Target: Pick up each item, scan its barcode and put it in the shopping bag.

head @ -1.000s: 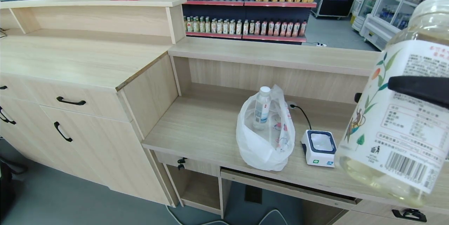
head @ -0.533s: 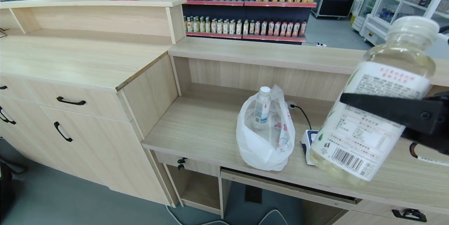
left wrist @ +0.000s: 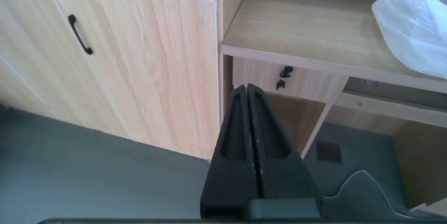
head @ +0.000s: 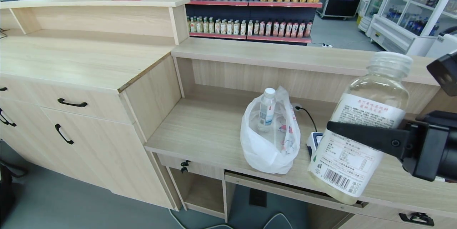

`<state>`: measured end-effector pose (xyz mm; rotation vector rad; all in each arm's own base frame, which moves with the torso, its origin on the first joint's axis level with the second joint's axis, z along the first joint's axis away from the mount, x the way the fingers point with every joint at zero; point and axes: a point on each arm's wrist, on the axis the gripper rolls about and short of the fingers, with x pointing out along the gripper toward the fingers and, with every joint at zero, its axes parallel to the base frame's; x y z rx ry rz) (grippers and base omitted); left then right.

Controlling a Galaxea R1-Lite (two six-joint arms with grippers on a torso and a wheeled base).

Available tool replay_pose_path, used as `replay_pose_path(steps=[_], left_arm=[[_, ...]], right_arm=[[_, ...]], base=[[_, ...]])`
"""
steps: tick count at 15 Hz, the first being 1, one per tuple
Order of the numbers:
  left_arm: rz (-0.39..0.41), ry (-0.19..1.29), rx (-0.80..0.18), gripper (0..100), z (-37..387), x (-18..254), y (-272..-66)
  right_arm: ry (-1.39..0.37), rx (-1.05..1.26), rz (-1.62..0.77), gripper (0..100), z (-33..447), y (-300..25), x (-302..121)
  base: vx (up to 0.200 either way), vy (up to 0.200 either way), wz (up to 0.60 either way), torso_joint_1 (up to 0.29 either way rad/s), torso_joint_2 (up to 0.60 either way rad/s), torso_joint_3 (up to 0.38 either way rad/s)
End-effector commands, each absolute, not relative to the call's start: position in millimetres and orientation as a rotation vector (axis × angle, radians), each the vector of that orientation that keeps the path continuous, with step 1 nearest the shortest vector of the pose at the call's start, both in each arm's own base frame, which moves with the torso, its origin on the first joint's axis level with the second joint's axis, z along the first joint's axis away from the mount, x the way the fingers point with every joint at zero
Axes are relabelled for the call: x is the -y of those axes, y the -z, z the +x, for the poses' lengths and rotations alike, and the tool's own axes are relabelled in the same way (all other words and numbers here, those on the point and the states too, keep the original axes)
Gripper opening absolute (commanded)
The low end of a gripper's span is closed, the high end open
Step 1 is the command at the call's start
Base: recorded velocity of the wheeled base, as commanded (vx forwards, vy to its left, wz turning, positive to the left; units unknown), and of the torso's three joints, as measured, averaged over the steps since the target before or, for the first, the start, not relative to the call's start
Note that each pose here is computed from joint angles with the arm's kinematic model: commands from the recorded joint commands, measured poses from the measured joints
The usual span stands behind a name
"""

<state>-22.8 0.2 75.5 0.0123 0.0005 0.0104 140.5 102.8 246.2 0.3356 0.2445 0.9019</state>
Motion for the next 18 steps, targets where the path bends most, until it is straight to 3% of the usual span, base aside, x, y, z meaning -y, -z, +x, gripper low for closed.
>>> replay_pose_path(steps=[1, 18], left_arm=[[0.012, -0.011, 0.0, 0, -22.8, -0.2, -75.5], [0.012, -0.011, 0.0, 0, -22.8, -0.2, -75.5]], right_arm=[[-0.899, -0.261, 0.333, 0, 143.1, -243.1, -104.6], [-1.036, -0.258, 0.37, 0, 132.2, -252.9, -102.2]], base=[[0.0, 0.0, 0.0, 0.0, 0.0, 0.0], [0.0, 0.0, 0.0, 0.0, 0.0, 0.0]])
